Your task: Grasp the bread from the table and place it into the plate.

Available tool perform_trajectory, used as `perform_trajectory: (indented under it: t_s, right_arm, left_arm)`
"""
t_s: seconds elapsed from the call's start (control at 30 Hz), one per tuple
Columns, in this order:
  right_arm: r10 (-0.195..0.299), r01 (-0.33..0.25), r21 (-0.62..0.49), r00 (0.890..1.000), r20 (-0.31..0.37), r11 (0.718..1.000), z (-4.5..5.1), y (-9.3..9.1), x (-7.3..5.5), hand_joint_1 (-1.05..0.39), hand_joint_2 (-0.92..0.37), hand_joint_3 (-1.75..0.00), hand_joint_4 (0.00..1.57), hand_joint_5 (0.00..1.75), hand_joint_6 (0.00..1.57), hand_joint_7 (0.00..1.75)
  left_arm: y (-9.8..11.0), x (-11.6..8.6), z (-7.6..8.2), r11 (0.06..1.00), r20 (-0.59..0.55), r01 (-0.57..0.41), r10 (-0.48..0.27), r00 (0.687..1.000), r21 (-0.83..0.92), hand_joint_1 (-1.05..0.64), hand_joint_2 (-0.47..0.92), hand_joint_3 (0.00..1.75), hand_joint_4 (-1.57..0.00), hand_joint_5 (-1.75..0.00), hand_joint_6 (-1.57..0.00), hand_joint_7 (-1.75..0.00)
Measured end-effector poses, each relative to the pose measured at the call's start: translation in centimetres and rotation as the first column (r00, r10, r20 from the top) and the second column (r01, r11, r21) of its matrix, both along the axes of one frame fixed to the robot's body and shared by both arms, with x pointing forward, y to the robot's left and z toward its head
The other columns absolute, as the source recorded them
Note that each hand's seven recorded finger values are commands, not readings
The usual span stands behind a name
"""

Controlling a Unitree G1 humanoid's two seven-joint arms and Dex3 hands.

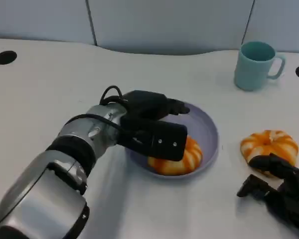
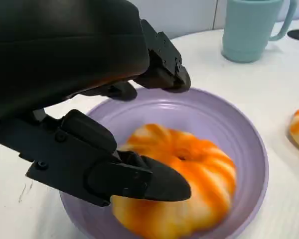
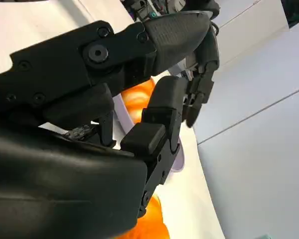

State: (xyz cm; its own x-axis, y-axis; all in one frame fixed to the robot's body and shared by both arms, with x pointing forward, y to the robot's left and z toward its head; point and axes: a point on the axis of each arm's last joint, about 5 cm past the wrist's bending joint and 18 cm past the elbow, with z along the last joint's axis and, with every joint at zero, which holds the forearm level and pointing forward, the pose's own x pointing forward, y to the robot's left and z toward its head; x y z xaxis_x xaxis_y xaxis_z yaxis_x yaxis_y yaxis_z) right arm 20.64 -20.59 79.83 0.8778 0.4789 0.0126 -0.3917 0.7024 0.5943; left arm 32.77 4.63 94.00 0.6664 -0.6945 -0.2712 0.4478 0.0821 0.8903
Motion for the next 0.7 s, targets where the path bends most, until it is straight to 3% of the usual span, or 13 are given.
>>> perform_trajectory:
  t_s: [0.3, 0.43, 0.57, 0.7]
  right_arm:
    - [-0.001, 0.001, -0.007, 1.000, 0.008, 1.000, 0.05, 0.0, 0.0, -0.43, -0.92, -0.09, 0.70, 1.29, 0.81, 0.74]
    - [-0.005, 0.005, -0.017, 1.000, 0.010, 1.000, 0.09, 0.0, 0.1, -0.43, -0.92, -0.08, 0.71, 1.27, 0.81, 0.74]
    - [-0.009, 0.009, -0.017, 1.000, 0.006, 1.000, 0.07, 0.1, 0.1, -0.44, -0.92, -0.07, 0.72, 1.27, 0.82, 0.74]
    - [-0.006, 0.006, -0.008, 1.000, 0.002, 1.000, 0.07, 0.1, 0.1, -0.42, -0.92, -0.09, 0.71, 1.25, 0.80, 0.75]
  left_arm:
    - [1.6, 0.6, 1.5, 0.961, -0.036, -0.010, 0.000, 0.999, -0.278, -0.95, 0.92, 0.43, -0.12, -0.12, -0.24, -0.02]
    - [3.2, 0.3, 0.8, 0.905, -0.100, -0.057, 0.016, 0.995, -0.421, -0.85, 0.92, 0.36, -0.24, -0.20, -0.29, -0.05]
    - [5.0, -0.2, -0.4, 0.810, -0.178, -0.132, 0.035, 0.983, -0.571, -0.73, 0.92, 0.27, -0.32, -0.26, -0.37, -0.07]
    - [7.3, -1.4, -2.0, 0.582, -0.282, -0.244, 0.027, 0.959, -0.775, -0.66, 0.92, 0.22, -0.47, -0.36, -0.46, -0.09]
